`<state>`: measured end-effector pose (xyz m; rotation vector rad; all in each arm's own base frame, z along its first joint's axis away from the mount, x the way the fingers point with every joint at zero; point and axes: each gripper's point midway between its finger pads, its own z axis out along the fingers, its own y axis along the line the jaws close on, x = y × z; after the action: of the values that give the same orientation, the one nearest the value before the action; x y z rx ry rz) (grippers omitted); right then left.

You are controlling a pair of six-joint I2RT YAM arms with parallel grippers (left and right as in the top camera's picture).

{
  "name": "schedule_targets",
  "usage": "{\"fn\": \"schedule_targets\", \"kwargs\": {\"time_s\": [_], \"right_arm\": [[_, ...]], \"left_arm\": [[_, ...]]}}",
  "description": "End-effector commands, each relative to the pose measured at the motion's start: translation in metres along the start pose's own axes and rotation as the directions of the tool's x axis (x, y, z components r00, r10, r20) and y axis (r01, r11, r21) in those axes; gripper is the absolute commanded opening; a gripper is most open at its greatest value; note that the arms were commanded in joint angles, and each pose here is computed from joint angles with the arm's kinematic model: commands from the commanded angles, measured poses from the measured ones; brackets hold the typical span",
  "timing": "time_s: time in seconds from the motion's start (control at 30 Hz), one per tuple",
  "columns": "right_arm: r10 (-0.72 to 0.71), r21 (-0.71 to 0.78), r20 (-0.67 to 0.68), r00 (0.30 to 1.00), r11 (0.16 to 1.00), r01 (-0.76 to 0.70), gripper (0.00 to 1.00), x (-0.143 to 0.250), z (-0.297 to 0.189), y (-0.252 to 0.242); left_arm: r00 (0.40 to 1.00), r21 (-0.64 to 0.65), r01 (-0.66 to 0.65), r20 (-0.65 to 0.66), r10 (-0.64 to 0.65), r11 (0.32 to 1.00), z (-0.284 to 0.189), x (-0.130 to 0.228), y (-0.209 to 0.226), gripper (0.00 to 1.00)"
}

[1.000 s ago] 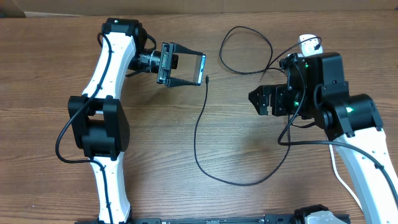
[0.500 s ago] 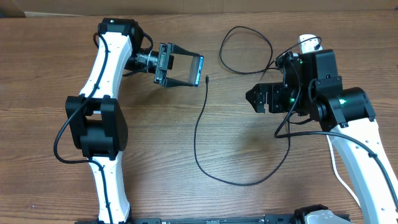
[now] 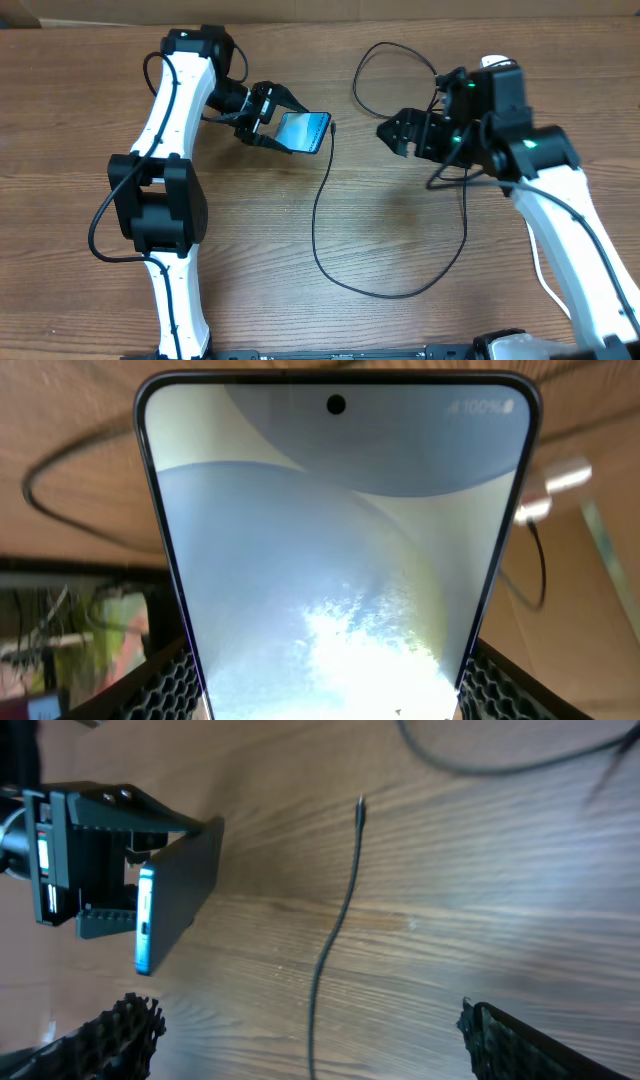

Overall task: Plug charger to phone and switch on socket
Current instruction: 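Lift the phone with the left gripper and tilt it toward the center, then grasp the phone's side edge with the right gripper beside the left gripper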

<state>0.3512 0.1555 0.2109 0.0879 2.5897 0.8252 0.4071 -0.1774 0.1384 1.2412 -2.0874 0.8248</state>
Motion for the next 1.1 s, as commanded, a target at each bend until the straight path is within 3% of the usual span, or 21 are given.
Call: {"fn": "schedule_targets", "kwargs": {"time_s": [0.0, 0.3, 0.67, 1.07], "right_arm": [[0.03, -0.089, -0.074, 0.997, 0.995, -0.036, 0.95, 0.006, 0.021, 0.023], [-0.034, -0.174, -0.127, 0.991, 0.985, 0.011, 0.91, 0.014, 0.058, 0.045], [0.12, -0.122, -0.158, 0.98, 0.983, -0.14, 0.57, 0.016, 0.097, 0.044], [0.204, -0.122, -0.171, 0.964, 0.966, -0.226, 0.43, 0.02, 0.125, 0.054]], "left_arm": [[0.992, -0.027, 0.037, 0.121, -0.034, 0.999, 0.005, -0.006, -0.004, 0.04], [0.968, -0.079, 0.033, 0.25, -0.012, 0.996, 0.016, -0.016, -0.001, 0.05], [0.965, -0.074, 0.066, 0.257, -0.045, 0.995, 0.016, -0.017, -0.001, 0.04], [0.967, -0.071, 0.067, 0.249, -0.048, 0.995, 0.017, -0.015, -0.001, 0.04]]}}
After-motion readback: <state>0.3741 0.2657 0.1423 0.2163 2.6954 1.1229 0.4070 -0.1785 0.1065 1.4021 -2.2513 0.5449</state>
